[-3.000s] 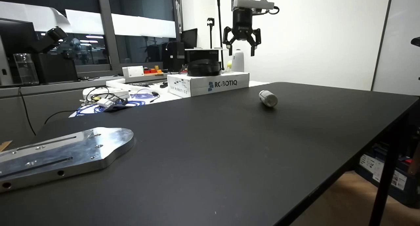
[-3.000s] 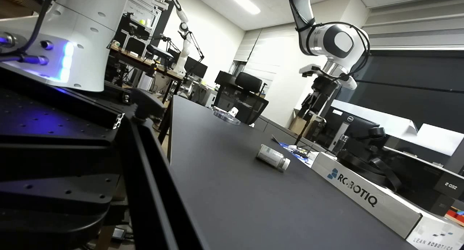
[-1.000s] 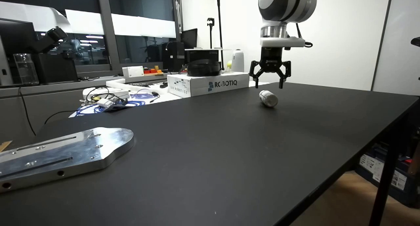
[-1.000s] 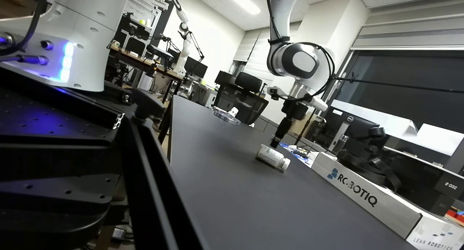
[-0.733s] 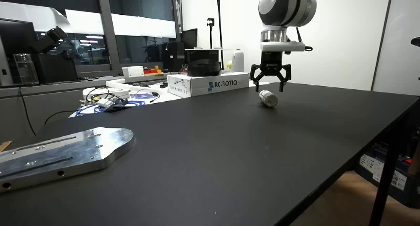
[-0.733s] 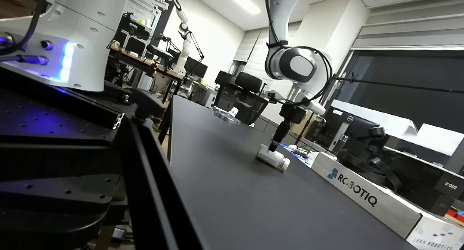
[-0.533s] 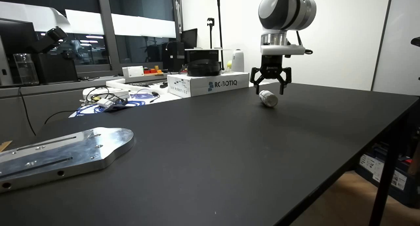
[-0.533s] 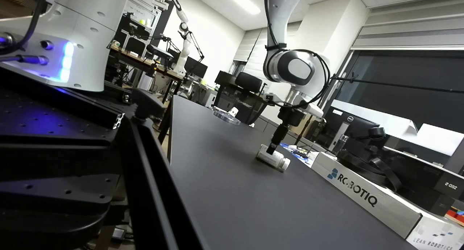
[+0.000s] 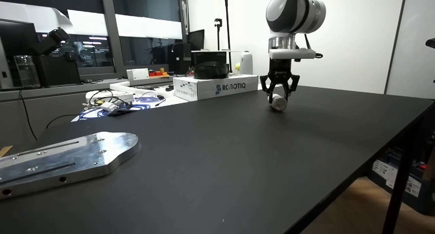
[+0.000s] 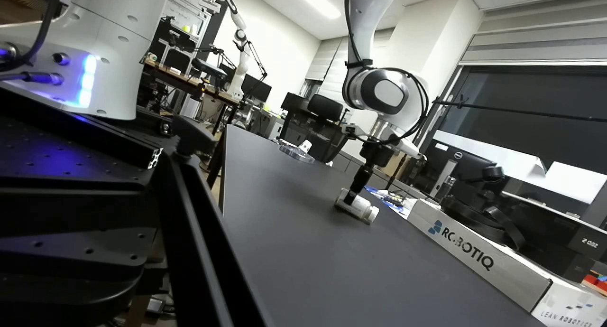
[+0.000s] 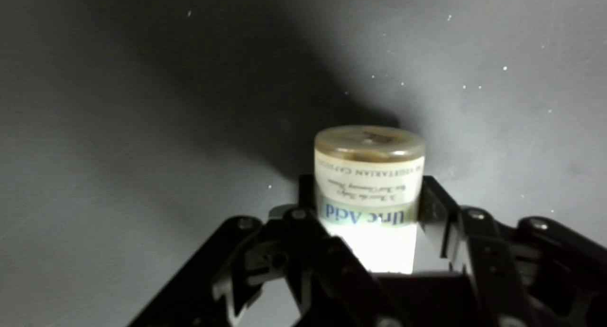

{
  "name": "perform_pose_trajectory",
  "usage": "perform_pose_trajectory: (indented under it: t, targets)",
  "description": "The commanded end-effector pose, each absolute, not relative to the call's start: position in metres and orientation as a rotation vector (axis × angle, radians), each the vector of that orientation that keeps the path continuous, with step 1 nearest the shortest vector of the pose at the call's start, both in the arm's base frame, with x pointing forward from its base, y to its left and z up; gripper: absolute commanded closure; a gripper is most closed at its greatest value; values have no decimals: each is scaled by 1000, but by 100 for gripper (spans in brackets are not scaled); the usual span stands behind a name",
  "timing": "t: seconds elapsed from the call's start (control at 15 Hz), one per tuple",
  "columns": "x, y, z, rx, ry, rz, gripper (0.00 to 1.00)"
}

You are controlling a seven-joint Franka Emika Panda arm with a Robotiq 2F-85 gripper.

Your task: Lay the bottle on its side then place it upside down

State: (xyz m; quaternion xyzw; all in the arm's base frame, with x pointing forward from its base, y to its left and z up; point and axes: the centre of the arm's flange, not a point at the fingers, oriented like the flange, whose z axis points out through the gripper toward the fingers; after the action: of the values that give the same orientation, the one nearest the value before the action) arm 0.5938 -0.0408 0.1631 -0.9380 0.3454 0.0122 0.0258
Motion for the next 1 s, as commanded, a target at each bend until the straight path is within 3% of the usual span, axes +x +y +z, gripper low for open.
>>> perform_pose_trajectory:
  t: [0.0, 0.53, 0.93]
  targets:
    - [601, -39, 179, -2877, 976, 176, 70]
    - [624, -27, 224, -2677, 628, 738, 70]
    - [640, -30, 214, -2438, 541, 1175, 70]
